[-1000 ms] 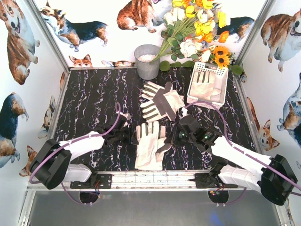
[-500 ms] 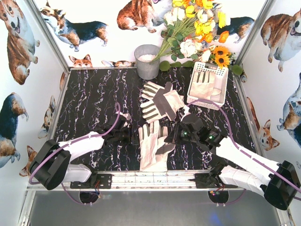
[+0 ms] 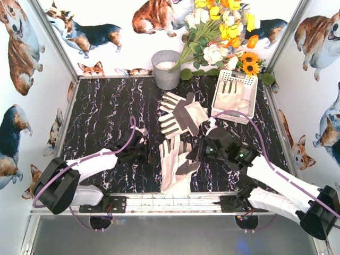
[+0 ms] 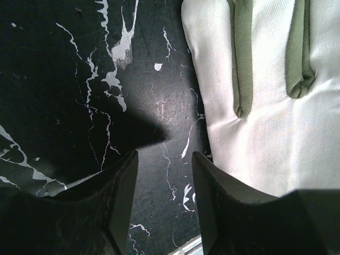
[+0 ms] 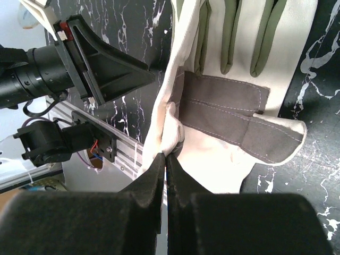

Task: Put the gloves into the storage basket
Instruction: Pair the glove with the glove.

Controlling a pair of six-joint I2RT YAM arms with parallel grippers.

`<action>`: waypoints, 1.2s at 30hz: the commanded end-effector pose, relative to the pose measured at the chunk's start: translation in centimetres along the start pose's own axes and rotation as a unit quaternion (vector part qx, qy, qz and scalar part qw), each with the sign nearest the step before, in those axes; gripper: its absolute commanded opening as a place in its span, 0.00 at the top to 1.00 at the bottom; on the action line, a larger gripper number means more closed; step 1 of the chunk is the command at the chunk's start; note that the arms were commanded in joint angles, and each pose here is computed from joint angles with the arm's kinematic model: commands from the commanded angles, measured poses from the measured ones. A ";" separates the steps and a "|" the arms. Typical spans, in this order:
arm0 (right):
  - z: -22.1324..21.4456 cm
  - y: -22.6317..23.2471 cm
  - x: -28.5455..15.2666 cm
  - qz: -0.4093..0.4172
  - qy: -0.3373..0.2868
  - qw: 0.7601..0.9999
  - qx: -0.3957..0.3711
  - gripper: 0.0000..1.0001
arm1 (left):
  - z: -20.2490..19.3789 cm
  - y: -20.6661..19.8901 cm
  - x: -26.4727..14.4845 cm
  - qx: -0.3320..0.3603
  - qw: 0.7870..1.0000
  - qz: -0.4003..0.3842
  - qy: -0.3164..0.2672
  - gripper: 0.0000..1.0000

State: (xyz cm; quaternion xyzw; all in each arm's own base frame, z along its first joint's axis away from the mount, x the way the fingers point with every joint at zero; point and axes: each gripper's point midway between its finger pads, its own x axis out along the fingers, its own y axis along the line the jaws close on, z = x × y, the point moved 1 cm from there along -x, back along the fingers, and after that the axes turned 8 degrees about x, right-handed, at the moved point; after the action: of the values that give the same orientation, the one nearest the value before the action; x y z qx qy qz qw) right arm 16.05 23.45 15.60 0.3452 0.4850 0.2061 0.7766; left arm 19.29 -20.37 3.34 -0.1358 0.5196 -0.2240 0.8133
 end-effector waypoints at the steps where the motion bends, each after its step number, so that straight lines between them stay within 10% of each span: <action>1: 1.6 2.7 -1.3 0.038 -0.035 0.999 -0.015 1.00 | 0.0 0.1 0.0 0.007 1.000 -0.004 -0.004 0.60; 36: 0.7 -8.3 1.3 -0.120 -0.041 0.992 -0.003 1.00 | -0.6 -4.8 0.4 0.014 0.997 -0.081 0.005 0.60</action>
State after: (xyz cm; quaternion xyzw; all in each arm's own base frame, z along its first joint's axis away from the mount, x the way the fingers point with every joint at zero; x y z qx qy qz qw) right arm 16.19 19.02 9.53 0.2959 0.5048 0.1104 0.8034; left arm 17.59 -23.42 4.09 -0.1562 0.5190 -0.2799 0.7924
